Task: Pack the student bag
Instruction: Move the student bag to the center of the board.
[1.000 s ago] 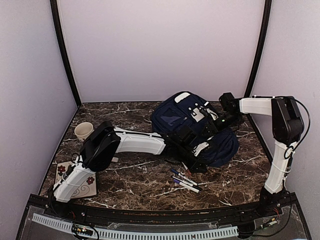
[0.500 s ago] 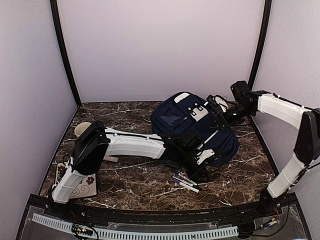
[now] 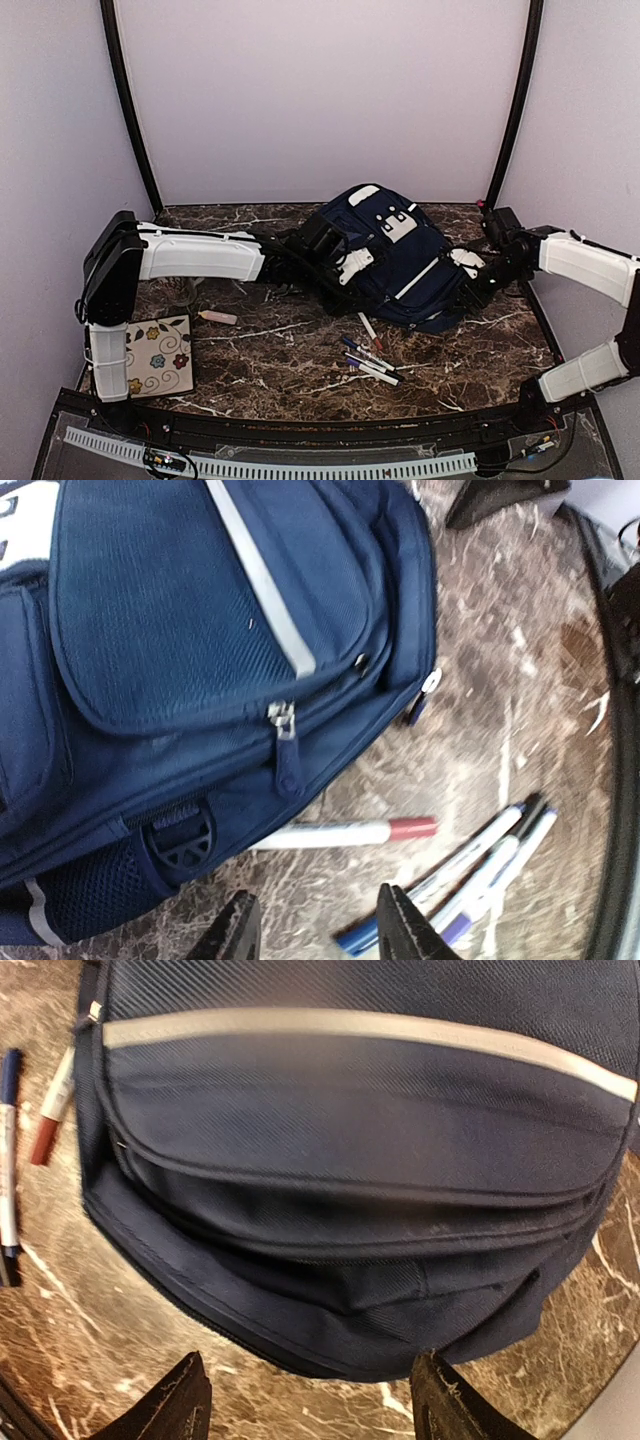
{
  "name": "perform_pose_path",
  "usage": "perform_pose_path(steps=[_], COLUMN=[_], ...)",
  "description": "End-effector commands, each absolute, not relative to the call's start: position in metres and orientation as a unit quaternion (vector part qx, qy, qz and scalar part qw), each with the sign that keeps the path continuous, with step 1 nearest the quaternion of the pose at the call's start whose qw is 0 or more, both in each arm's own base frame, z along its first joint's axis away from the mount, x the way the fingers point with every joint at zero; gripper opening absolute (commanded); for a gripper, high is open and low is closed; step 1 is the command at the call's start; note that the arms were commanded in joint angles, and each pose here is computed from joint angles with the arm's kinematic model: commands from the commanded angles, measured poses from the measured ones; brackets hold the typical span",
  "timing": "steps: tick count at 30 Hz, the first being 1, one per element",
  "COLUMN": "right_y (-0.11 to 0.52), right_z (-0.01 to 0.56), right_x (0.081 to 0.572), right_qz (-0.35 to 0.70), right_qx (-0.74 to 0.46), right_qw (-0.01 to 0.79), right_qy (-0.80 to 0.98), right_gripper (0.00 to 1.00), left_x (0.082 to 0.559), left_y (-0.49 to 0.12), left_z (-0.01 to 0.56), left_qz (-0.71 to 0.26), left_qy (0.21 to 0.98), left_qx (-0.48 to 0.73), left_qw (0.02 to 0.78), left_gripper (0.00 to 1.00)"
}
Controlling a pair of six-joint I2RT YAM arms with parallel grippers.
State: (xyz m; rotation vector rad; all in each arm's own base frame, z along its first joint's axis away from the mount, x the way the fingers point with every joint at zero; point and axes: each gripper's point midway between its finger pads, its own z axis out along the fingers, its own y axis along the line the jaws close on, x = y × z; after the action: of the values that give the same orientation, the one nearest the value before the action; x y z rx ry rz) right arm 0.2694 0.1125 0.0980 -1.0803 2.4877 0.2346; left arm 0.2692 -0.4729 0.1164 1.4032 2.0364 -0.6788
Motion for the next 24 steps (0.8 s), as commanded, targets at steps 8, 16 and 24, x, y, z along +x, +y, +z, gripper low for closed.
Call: perform_pose_path(steps=[8,16,24], right_y=[0.093,0.08,0.083], right_z=[0.053,0.041,0.103], right_x=[0.329,0.399,0.401], right_qz=[0.019,-0.028,-0.017], right_qx=[-0.348,-0.301,-0.284], right_qw=[0.182,0.196,0.253], right_qy=[0.919,0.933,0.925], right_gripper=[0.67,0.65,0.67], left_x=[0.265,0.261,0.274], left_y=[-0.495,-0.515,-0.541], left_z=[0.123,0.105,0.107], left_qz=[-0.244,-0.22,-0.225], left_qy=[0.677,0.658,0.65], left_qx=[0.594,0.621,0.61], left_qw=[0.359,0.366,0.394], left_gripper=[0.39,0.4,0.39])
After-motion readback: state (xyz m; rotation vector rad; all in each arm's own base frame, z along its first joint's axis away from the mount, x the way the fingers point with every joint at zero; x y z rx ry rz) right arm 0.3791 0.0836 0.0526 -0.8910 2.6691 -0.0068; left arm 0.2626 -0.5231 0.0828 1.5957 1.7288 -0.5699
